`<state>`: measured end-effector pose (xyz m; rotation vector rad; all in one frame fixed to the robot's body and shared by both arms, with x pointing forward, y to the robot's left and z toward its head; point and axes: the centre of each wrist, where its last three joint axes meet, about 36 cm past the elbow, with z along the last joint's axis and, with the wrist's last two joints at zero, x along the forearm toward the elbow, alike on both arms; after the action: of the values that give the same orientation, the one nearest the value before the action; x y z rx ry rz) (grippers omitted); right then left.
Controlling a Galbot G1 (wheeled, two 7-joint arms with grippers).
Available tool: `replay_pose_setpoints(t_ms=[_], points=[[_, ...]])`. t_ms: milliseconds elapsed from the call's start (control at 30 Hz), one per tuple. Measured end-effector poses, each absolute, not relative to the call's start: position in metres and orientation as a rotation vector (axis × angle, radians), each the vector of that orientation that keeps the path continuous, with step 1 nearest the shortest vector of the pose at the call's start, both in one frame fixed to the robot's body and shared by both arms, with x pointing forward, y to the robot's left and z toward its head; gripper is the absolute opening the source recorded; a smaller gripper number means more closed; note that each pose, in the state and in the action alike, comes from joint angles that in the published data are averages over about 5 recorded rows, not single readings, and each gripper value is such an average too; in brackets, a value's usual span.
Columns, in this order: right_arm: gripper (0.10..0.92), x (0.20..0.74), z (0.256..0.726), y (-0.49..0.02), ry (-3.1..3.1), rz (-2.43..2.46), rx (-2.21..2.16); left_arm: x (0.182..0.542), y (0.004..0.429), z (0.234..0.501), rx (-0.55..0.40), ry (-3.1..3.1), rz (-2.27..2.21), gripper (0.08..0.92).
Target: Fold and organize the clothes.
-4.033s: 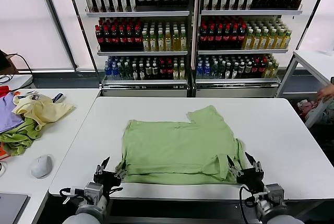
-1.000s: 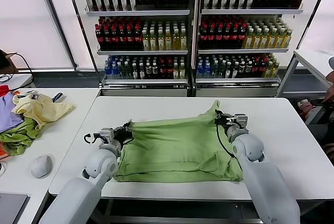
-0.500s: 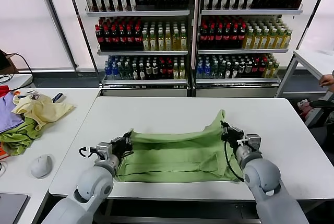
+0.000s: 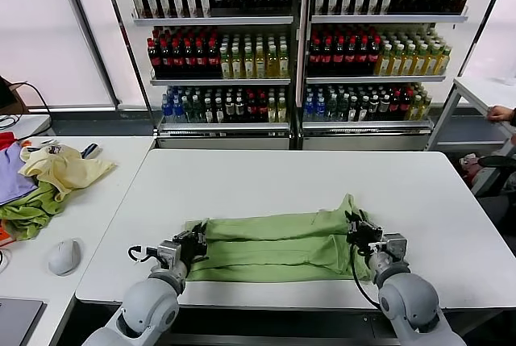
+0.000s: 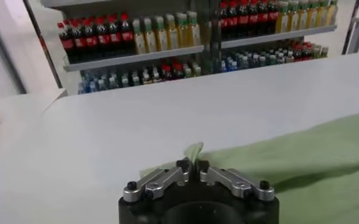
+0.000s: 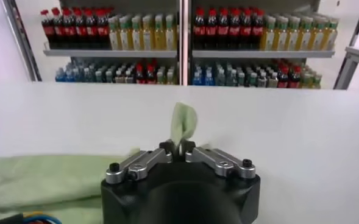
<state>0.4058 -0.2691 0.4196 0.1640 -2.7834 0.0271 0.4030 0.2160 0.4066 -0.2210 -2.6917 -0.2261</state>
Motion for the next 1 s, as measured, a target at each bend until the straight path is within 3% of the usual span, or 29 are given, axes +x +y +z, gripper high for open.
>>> replay_pose_setpoints(t_ms=[200,467,633,867,1000], points=[[0.516,0.395,0.42,-0.268,-2.792,0.052,0.16,0.392,0.211,0.409,-0.169,-2.74,-0.247,0.462],[0.741,0.385,0.42,-0.263,-2.801,0.062,0.161,0.377,0.202,0.402,-0.028,-2.766,-0.215,0.687],[0.816,0.381,0.418,-0.263,-2.802,0.067,0.161,0.369,0.192,0.389,0.034,-2.751,-0.181,0.8],[0.823,0.38,0.419,-0.263,-2.808,0.072,0.162,0.37,0.186,0.377,0.097,-2.719,-0.139,0.823],[0.823,0.381,0.419,-0.263,-2.811,0.074,0.162,0.37,0.186,0.374,0.106,-2.706,-0.112,0.771]])
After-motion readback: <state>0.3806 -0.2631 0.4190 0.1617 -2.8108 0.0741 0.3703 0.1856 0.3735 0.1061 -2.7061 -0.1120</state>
